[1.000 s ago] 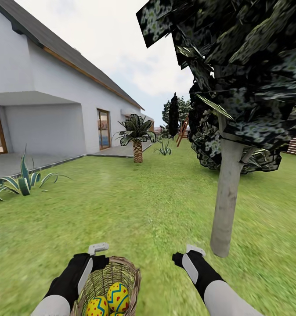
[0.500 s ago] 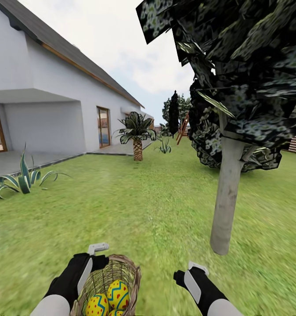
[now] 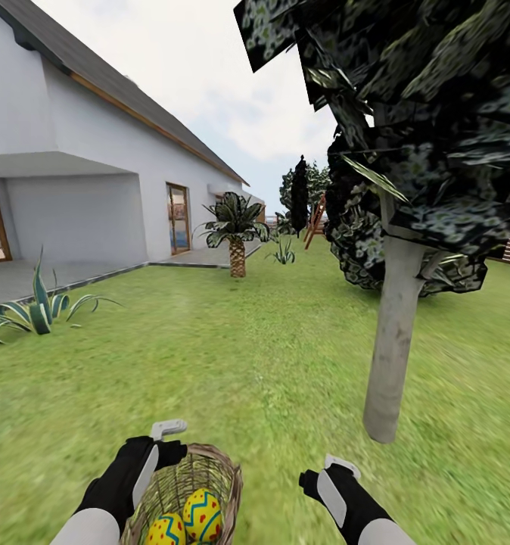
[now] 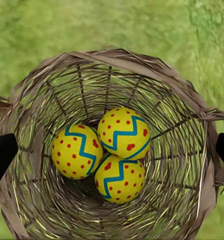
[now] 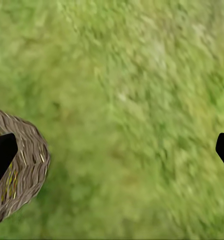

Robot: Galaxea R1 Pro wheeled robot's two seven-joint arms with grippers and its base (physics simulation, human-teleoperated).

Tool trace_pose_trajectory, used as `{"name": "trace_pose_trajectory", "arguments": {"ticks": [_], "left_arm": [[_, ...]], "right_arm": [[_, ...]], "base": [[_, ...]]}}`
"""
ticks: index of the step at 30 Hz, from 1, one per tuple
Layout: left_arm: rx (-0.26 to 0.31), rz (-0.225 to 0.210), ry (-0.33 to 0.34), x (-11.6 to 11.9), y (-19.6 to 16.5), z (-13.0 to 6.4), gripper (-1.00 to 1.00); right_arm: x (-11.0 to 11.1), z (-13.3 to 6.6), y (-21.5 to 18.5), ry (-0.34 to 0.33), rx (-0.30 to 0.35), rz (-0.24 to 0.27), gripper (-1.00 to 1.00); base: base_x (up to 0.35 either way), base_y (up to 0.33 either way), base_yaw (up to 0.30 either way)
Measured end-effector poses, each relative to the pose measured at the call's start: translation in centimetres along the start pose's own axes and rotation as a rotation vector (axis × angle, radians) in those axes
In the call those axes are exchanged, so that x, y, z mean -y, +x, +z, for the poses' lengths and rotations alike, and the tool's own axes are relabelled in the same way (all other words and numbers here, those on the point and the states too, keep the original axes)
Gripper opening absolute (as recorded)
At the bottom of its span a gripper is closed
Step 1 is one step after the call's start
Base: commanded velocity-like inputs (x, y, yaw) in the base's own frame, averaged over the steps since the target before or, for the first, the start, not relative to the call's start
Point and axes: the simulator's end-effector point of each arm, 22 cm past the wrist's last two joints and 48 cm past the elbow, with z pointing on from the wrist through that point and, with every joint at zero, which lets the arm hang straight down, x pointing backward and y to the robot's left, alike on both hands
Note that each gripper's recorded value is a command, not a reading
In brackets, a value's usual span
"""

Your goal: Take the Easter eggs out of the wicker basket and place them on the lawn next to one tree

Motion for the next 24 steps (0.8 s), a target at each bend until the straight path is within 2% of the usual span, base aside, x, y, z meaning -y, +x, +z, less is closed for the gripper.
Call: {"name": "trace_pose_trajectory", "arguments": {"ticks": [9,24], "left_arm": [[-0.001,-0.003,0.004,0.07,0.03,0.01,1.00],[-0.018,-0.008,0.007,0.00,0.40,0.04,1.00]], "right_arm": [[0.01,0.03,0.03,0.000,0.001,0.000,1.00],[0.02,0.05,0.07,0.001,-0.001,-0.001,1.00]], "base": [[0.011,0.000,-0.120],[0.000,0.064,-0.003]]}}
